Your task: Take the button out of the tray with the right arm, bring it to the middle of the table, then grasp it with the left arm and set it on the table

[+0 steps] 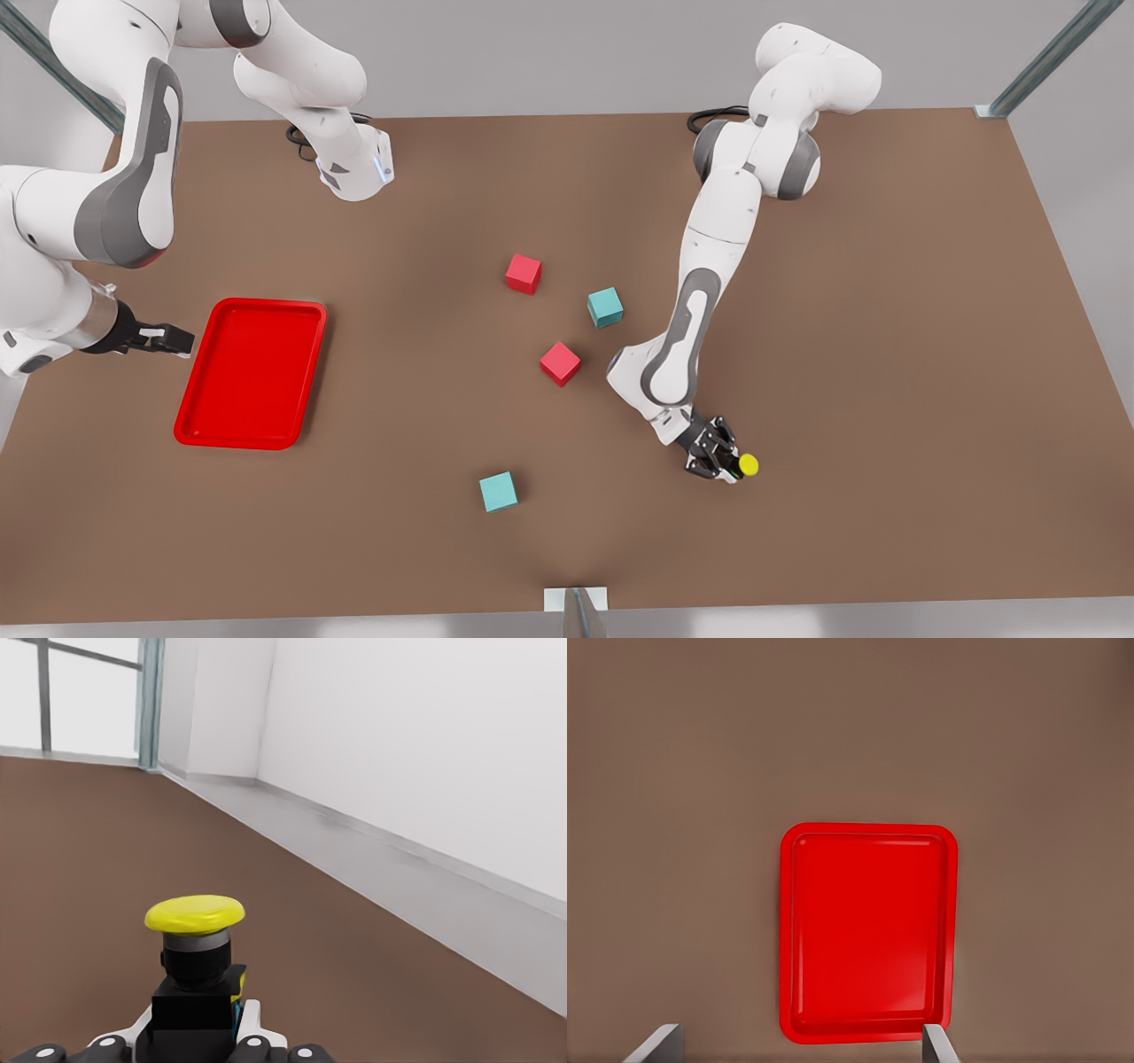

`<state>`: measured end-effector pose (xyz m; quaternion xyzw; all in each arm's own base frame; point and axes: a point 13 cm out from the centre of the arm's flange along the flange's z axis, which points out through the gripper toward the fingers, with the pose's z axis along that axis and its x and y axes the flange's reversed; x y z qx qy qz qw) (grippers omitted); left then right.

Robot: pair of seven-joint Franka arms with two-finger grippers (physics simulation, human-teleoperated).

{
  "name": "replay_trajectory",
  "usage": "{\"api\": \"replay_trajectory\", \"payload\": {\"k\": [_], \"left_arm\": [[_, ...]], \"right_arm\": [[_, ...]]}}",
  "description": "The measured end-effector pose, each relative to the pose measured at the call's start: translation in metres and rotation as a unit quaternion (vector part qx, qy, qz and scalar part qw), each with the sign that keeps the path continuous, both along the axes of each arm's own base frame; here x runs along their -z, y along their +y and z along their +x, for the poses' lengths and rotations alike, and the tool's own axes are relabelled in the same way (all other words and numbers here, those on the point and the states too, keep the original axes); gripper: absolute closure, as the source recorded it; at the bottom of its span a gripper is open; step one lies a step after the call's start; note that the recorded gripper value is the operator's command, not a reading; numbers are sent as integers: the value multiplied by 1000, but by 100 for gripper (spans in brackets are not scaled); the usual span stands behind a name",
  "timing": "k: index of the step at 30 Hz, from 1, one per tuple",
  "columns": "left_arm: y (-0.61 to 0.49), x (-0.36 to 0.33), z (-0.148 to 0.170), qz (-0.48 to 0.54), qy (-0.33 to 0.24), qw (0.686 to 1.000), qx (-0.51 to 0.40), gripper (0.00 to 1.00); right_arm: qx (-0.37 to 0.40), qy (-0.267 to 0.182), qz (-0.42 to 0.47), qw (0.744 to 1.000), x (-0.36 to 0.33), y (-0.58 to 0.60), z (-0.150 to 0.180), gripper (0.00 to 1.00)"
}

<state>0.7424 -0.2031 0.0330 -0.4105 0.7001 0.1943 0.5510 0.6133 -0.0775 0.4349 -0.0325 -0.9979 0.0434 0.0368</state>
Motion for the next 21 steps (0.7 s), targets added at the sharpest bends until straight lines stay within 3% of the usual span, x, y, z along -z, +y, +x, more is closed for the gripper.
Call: {"api": "replay_trajectory", "payload": {"k": [2,3,11,17,21], "left_arm": [[1,0,0,1,-3,1000,-1,3],[1,0,0,2,-4,1000,0,0],[-3,-31,0,-1,-17,1000,-3,0],[-9,-123,4,-27,-29,999,-14,0],[-29,-198,-9,-137,-1,989,-59,0]], "right_arm": [[0,0,0,1000,0,0,0,0],[0,0,0,1000,0,0,0,0],[-2,2,0,1000,3,2,2,0],[-2,1,0,1000,2,3,3,0],[-2,1,1,1000,3,2,3,0]]}}
